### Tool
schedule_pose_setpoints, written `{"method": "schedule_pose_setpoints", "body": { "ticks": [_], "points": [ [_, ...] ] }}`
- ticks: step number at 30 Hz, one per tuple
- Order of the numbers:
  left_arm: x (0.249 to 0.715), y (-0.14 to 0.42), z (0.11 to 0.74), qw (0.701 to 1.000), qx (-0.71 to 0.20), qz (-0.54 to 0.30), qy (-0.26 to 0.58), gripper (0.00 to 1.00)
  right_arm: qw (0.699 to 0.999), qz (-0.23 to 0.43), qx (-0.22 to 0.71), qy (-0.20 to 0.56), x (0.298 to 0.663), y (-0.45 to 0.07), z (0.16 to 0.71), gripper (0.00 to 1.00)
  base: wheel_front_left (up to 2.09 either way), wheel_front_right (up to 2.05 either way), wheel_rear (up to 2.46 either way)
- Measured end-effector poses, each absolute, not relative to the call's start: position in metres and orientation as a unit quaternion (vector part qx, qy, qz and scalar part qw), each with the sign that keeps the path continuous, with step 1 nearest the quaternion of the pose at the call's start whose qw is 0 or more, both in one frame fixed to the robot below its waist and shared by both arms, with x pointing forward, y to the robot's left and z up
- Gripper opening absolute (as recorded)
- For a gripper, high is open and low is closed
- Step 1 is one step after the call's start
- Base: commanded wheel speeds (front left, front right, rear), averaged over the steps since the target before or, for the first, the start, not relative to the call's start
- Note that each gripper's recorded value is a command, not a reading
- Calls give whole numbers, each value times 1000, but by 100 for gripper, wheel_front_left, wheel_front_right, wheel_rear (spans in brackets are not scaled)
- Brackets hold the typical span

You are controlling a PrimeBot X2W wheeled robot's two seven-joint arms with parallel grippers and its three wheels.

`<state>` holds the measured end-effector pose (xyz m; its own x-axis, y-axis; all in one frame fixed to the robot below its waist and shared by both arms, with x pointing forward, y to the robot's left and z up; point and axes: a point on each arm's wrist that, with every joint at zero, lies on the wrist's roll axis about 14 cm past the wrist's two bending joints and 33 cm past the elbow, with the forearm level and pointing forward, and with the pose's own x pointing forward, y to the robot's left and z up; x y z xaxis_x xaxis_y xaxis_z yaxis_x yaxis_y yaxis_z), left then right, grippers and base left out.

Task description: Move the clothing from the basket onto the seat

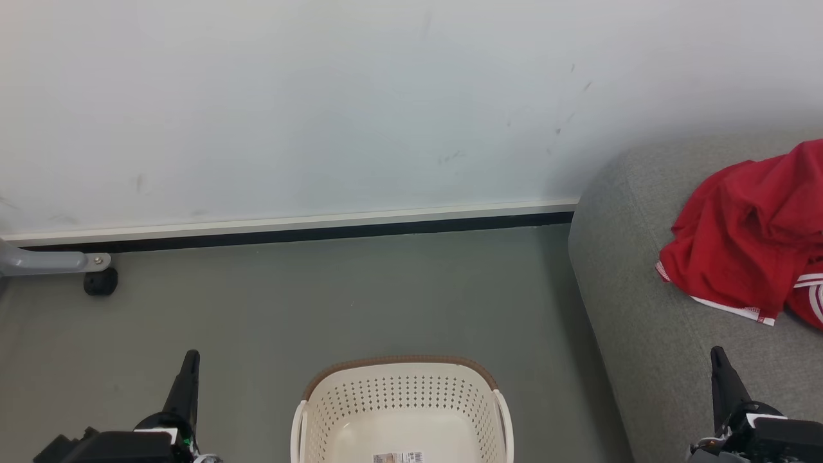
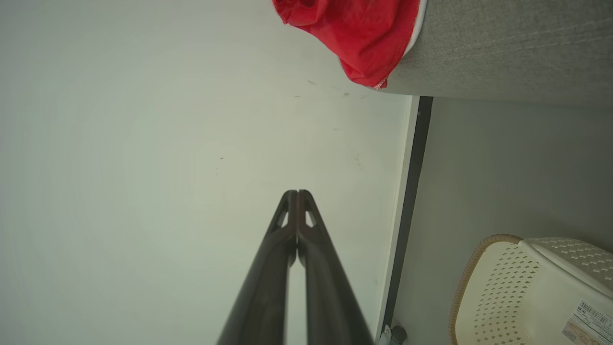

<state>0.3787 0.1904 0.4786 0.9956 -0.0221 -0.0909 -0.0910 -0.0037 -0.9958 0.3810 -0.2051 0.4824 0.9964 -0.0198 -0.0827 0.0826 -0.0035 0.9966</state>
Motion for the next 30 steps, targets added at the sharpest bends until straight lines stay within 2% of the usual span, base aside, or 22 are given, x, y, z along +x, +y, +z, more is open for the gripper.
{"method": "schedule_pose_setpoints", "body": {
  "ticks": [30],
  "points": [
    [379,190,478,705,-708,25,40,0,706,-36,707,22,381,-205,482,0,0,0,0]
  ]
}}
